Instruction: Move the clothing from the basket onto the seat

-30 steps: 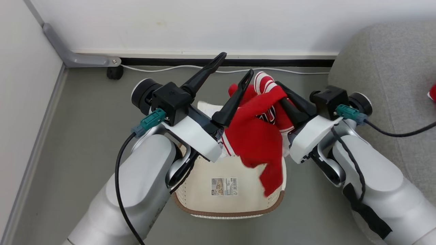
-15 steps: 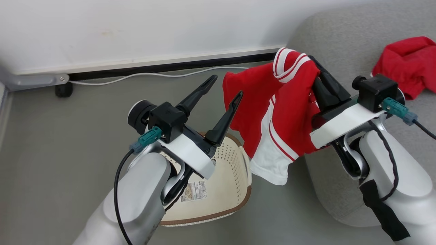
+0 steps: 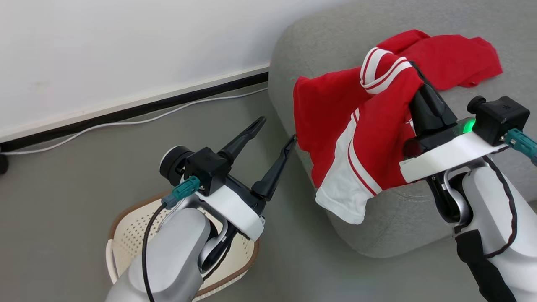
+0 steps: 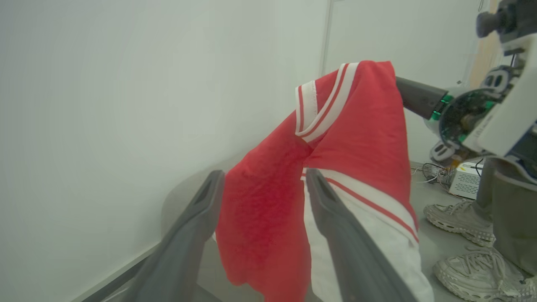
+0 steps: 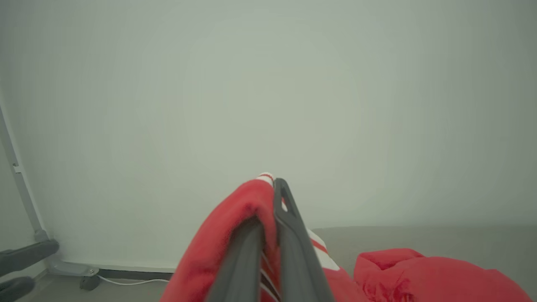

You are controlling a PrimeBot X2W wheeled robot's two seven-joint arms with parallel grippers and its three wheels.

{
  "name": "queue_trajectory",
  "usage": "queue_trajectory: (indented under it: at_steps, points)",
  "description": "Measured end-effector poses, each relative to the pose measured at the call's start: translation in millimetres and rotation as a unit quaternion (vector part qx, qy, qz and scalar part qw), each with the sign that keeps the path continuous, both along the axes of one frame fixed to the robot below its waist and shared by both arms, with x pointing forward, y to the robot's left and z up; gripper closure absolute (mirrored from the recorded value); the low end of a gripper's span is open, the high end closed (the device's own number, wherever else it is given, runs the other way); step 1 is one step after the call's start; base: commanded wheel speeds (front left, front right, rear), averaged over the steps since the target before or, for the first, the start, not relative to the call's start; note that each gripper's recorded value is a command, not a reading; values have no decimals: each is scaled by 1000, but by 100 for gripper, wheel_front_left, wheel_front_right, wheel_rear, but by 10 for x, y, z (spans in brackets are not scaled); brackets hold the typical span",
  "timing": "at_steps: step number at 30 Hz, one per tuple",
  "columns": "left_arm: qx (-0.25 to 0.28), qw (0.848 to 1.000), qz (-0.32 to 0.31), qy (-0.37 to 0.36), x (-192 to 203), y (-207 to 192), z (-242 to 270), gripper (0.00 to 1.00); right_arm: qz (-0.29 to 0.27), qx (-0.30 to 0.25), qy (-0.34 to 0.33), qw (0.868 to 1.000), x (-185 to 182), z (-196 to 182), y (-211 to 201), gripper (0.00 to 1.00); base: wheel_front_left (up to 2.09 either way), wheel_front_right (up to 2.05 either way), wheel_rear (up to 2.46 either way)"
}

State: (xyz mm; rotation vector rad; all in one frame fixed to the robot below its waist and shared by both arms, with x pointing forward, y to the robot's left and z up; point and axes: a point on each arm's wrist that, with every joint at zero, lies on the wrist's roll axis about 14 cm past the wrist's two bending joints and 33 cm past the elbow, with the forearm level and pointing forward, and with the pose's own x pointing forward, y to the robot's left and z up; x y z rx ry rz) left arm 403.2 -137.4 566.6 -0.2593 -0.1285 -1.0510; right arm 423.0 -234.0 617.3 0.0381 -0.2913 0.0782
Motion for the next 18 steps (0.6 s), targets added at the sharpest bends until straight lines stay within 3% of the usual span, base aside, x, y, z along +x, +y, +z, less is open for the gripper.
queue_trajectory:
  at_steps: [12,18]
  points:
    - [-9,997,-83,4,-313,-515,-4,0,-107,12,-33,994,-602,197,-695,100,0,0,0]
    - [-6,994,-103,19,-366,-602,-132,0,-144,5,-33,989,-681,193,-936,100,0,0,0]
